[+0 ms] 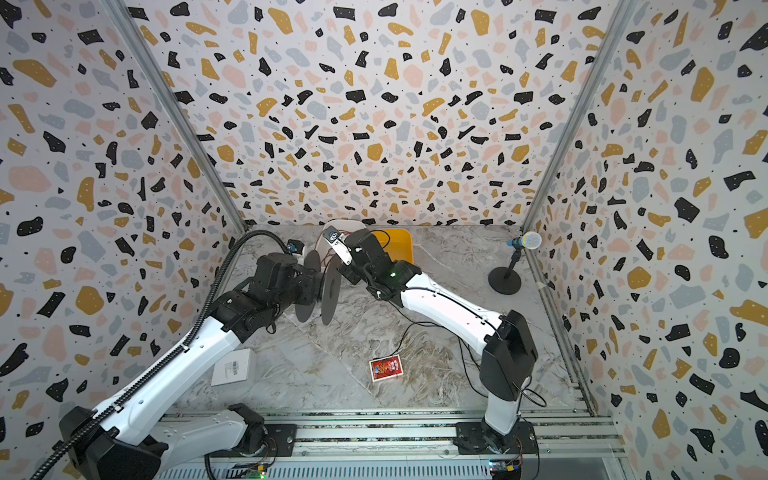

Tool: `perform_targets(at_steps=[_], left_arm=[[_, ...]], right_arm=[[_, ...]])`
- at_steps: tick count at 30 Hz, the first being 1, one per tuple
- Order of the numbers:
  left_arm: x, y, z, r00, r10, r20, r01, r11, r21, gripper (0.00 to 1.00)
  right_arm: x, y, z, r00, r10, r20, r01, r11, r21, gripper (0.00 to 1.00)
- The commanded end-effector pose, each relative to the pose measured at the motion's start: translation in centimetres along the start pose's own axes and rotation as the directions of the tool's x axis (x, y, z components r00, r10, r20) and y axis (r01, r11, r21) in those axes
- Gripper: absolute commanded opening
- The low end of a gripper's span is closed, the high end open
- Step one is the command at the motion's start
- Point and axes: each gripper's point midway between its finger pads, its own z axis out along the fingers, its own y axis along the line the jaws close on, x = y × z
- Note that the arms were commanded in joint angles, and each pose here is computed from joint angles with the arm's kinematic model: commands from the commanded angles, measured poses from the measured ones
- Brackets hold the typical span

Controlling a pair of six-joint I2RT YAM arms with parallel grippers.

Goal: Wrap the cables

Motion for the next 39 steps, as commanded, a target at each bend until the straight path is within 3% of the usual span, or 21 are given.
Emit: perform_targets(at_steps=[1,7,10,17,22,27,39], left_arm=[[-1.5,0.4,-2.2,0.998,0.034,0.059,-0.034,0.999,0.01,0.0],[-2.2,-0.3,-3.7,0.995,0.035,0.09,-0.042,0.997,0.07,0.0],[-2.8,0.0,-4.3,0.995,0.0,0.105,-0.007,0.998,0.068,0.0],[-4.6,-0.9,-5.7,0.992,-0.038,0.124,0.022,0.991,0.132,0.0],[-5.6,-1.4,-6.6,0.989,-0.052,0.137,0.029,0.986,0.167,0.0],[-6.5,-1.5,-6.7,0.989,-0.051,0.14,0.026,0.985,0.172,0.0],[-7.0,-2.3,-6.9,0.989,-0.076,0.127,0.046,0.973,0.227,0.0]], right_arm=[[0.0,-2.9,0.7,0.998,0.066,-0.014,-0.067,0.998,-0.005,0.0],[1.8,-3.0,2.9,0.989,0.146,-0.002,-0.144,0.972,-0.184,0.05],[2.8,-2.1,3.0,0.982,0.186,0.021,-0.173,0.943,-0.283,0.13],[5.9,0.6,2.7,0.958,0.284,0.047,-0.236,0.867,-0.438,0.5],[8.9,1.8,1.7,0.955,0.297,0.011,-0.262,0.86,-0.437,0.63],[11.3,1.1,-0.9,0.946,0.321,0.05,-0.286,0.895,-0.342,0.85],[15.2,2.0,-2.1,0.943,0.311,0.12,-0.273,0.926,-0.26,0.85]])
